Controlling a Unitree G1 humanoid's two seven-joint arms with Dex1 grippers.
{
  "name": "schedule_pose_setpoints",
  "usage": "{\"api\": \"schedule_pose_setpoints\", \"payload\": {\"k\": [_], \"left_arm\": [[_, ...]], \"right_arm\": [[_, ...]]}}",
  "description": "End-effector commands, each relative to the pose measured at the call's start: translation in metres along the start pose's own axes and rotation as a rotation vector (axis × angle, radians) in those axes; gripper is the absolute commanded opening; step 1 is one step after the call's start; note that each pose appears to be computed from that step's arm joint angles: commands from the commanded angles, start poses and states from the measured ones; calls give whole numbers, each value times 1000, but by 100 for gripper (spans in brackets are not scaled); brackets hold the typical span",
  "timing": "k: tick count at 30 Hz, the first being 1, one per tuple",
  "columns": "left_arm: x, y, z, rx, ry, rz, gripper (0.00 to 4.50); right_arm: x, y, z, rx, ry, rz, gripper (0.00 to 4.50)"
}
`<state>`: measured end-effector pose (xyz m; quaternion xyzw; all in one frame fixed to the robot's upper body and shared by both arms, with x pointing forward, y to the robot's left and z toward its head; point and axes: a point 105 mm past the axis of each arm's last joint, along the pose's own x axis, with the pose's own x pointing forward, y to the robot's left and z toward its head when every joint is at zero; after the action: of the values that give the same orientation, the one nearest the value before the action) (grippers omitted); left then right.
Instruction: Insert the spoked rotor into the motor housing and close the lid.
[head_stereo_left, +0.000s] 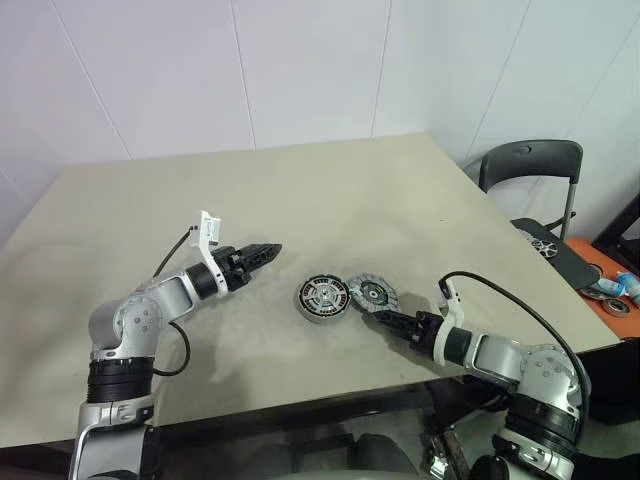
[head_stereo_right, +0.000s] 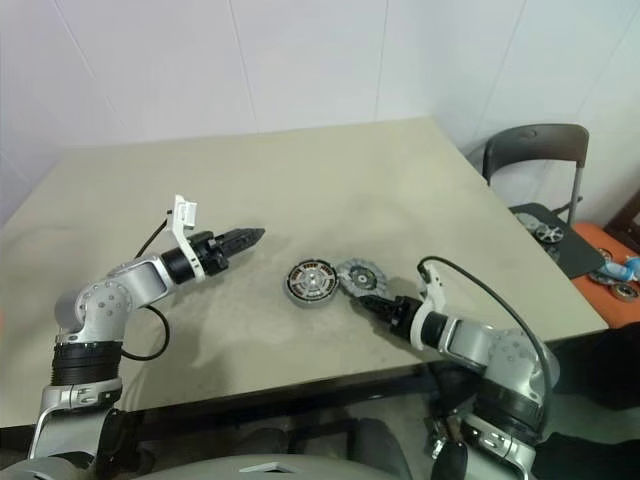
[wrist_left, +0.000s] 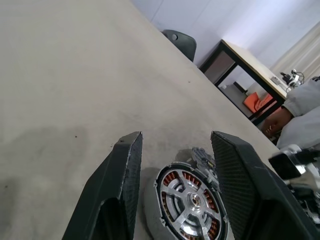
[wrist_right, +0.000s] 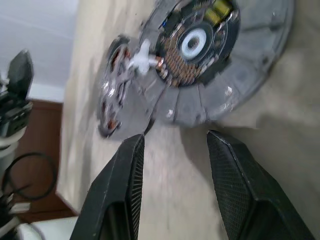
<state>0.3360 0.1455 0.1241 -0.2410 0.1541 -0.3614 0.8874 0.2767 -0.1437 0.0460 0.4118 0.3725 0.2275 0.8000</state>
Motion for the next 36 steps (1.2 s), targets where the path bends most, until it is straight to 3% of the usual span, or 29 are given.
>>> {"api": "schedule_pose_setpoints", "payload": {"k": [1,11,15,18,19,30,33,36], "left_arm": [[-4,3,7,28,-23,1,232],[-3,13,-6,24,-10,3,232],[0,15,-8,25,-13,-2,232],[2,15,-8,27,-12,-5,232],[2,15,-8,28,-12,-6,232],[6,11,-6,28,-14,-16,232],[7,10,-6,28,-13,-16,232],[7,9,-6,26,-12,-13,232]], "right_arm": [[1,-1,11,-22,-50,-39,205],[3,5,0,-96,-62,-44,205],[3,12,7,-160,-135,-36,109],[4,18,4,-250,-119,-37,14],[5,21,1,-280,-106,-34,2],[4,53,22,-499,-112,52,2],[2,48,25,-438,-77,65,2],[-12,50,29,-134,-33,258,2]]}}
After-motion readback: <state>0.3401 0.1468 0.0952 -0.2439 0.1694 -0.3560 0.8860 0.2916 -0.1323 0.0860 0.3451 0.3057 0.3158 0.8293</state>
